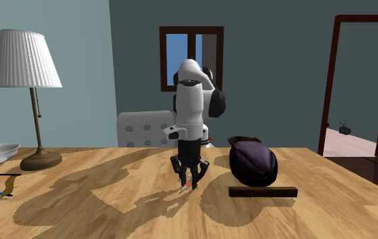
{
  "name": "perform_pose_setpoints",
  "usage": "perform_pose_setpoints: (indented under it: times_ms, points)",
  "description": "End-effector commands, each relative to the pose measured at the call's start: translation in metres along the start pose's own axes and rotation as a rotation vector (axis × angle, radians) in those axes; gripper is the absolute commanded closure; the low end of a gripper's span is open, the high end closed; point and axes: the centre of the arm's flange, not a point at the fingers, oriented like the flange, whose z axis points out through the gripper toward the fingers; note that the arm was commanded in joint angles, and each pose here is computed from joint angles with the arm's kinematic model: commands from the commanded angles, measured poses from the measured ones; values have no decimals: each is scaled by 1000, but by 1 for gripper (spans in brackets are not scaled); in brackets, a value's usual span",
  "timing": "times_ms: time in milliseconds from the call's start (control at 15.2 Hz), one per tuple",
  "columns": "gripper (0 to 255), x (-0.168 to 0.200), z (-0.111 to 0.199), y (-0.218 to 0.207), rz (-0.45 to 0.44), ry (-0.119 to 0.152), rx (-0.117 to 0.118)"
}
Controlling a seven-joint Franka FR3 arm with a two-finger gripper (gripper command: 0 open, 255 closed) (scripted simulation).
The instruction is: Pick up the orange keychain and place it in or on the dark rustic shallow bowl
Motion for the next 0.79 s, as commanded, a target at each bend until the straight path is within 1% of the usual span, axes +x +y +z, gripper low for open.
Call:
perform_pose_setpoints:
  times_ms: [0,396,726]
  points:
    - [255,1,7,7,7,-10,-13]
    - [255,2,10,5,6,-10,-13]
    - [255,1,-14,7,7,-10,-13]
